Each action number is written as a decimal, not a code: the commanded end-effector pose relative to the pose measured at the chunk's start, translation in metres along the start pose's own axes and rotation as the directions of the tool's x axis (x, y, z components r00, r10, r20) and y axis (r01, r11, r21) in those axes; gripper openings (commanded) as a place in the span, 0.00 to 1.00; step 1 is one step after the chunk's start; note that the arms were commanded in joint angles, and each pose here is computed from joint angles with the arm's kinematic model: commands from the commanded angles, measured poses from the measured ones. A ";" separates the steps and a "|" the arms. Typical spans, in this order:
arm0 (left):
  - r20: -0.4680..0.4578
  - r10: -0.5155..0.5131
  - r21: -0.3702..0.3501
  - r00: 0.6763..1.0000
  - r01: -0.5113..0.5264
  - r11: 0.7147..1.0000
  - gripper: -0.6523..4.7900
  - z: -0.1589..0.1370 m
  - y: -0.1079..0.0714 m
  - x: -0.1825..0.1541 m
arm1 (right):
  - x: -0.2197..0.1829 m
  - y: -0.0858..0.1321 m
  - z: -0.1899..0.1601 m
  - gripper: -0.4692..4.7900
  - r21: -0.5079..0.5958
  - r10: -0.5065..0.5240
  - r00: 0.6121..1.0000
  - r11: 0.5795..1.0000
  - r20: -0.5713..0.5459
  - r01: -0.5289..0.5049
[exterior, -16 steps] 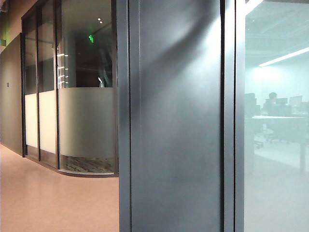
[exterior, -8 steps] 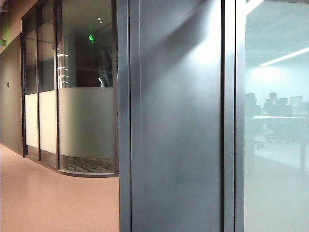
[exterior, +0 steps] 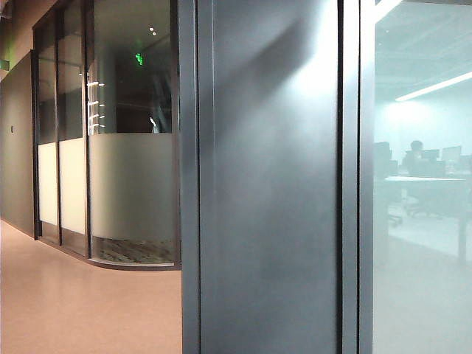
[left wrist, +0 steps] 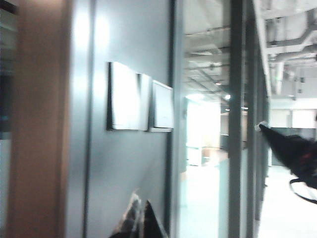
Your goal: Raise the arm to find the leftmost switch on the wall and turn on the lights.
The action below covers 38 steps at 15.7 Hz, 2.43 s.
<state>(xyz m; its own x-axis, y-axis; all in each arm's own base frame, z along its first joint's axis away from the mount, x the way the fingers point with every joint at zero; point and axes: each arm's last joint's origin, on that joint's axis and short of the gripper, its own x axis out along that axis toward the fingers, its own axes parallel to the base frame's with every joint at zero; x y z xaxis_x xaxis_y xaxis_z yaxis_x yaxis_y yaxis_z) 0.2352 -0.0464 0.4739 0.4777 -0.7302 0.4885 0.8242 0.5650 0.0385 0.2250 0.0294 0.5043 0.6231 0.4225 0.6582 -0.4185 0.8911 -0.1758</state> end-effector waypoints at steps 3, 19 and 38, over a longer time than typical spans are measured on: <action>0.008 -0.014 0.011 1.000 0.013 1.000 0.11 0.003 -0.002 0.001 | 0.057 0.048 0.012 0.09 0.132 0.221 0.964 0.962 0.146 -0.241; -0.033 -0.091 0.011 0.995 0.092 0.996 0.11 0.002 -0.005 0.000 | 0.156 0.089 -0.103 0.09 0.277 0.267 0.963 0.923 0.034 -0.265; -0.034 -0.092 0.010 0.995 0.093 0.996 0.11 0.002 -0.005 0.000 | 0.170 0.094 -0.125 0.09 0.276 0.205 0.978 0.938 0.050 -0.210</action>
<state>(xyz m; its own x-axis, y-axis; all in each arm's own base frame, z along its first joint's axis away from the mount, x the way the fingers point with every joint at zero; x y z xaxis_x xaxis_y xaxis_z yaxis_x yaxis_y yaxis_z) 0.2336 -0.0488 0.4726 0.4214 -0.7904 0.4446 0.8621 0.5013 0.0741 0.3736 0.2058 0.5079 0.4637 0.6069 0.6455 -0.7188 0.6836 -0.1264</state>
